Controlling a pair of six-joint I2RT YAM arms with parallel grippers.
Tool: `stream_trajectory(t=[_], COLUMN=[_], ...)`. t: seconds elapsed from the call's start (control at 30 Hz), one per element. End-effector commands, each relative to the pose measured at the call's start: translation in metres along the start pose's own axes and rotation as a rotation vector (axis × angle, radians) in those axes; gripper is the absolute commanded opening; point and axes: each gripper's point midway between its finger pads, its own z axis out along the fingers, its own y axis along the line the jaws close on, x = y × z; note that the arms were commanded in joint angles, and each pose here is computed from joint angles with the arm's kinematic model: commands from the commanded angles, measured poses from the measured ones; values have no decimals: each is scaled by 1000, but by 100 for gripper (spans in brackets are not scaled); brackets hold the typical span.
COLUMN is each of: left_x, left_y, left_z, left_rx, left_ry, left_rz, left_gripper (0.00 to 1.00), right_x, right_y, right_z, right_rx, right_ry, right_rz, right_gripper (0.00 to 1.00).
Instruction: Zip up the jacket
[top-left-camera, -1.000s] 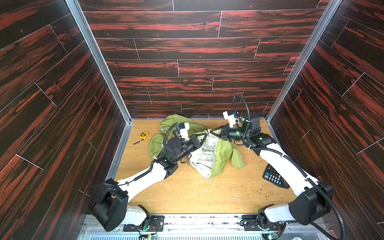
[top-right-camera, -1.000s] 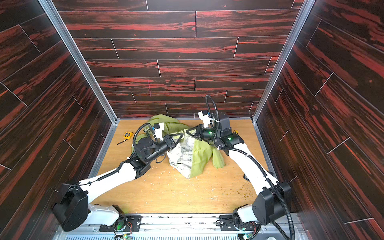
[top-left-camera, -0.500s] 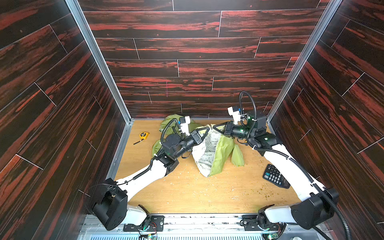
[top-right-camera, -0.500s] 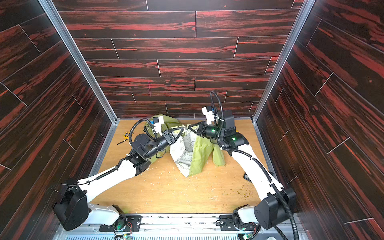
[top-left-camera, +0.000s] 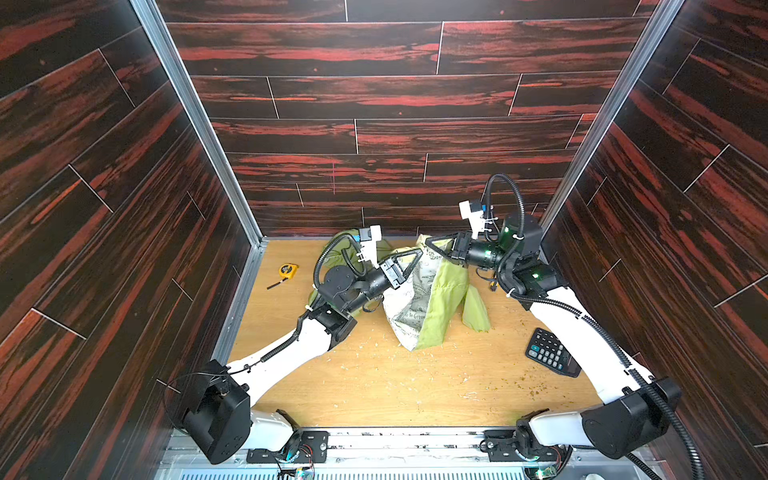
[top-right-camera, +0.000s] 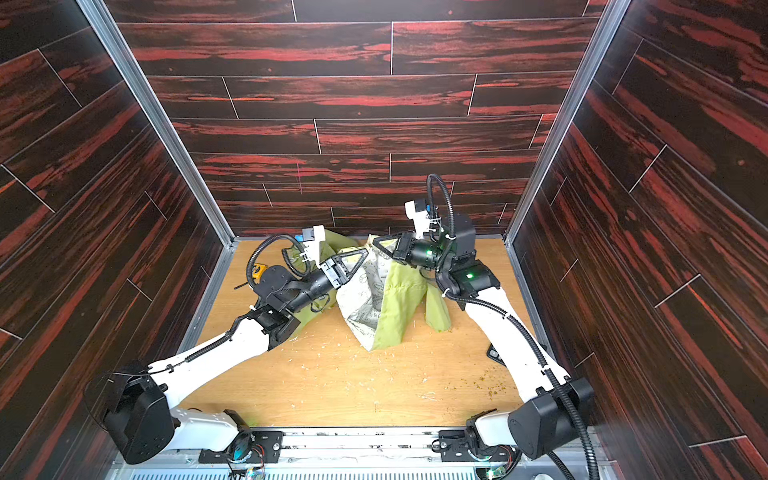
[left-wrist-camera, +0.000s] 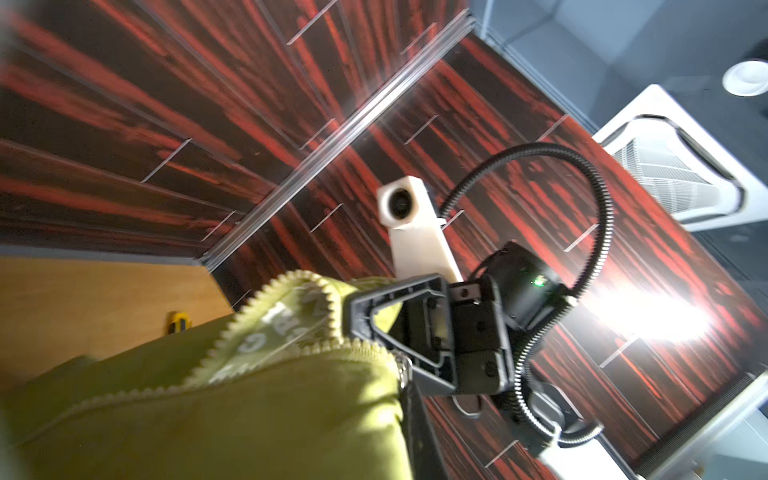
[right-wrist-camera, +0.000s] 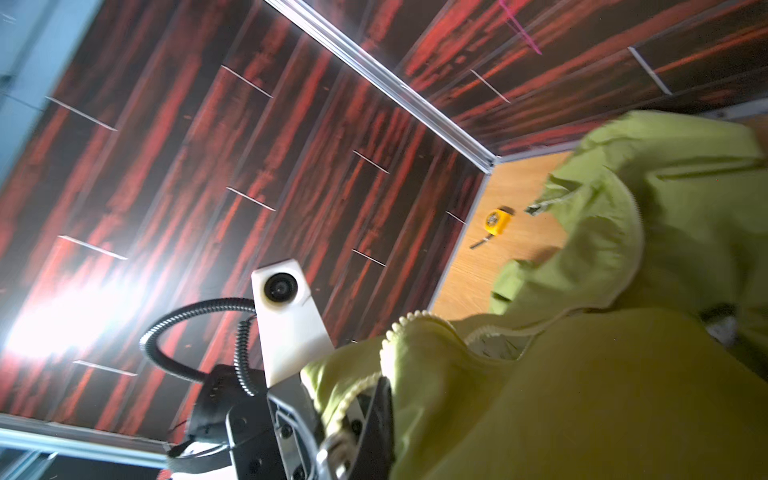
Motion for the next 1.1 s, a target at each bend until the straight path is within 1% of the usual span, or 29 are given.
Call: stream_trajectory(t=[0.0, 0.13, 0.23, 0.43, 0.8, 0.9, 1.07], left_x=[-18, -21, -20, -22, -21, -26, -36], left_y=[-41, -43, -44, -45, -45, -46, -43], left_z=[0, -3, -3, -6, -2, -1, 2], left_rx=[136, 131, 135, 143, 167, 193, 272], left_ry=[-36, -48, -31, -47, -35, -47, -75], left_rz=[61, 75, 66, 44, 1, -41, -177], left_gripper=[0, 0, 0, 0, 0, 0, 0], right_x=[-10, -12, -16, -17, -15, -13, -11], right_y=[38, 40, 42, 46, 49, 49, 50], right_z=[-13, -19, -27, -35, -30, -30, -33], right_rx=[-107, -98, -88, -100, -151, -163, -178], right_ry=[-43, -73, -114, -153, -122, -119, -124], right_rz=[-42, -25, -8, 10, 57, 67, 84], right_gripper=[0, 0, 0, 0, 0, 0, 0])
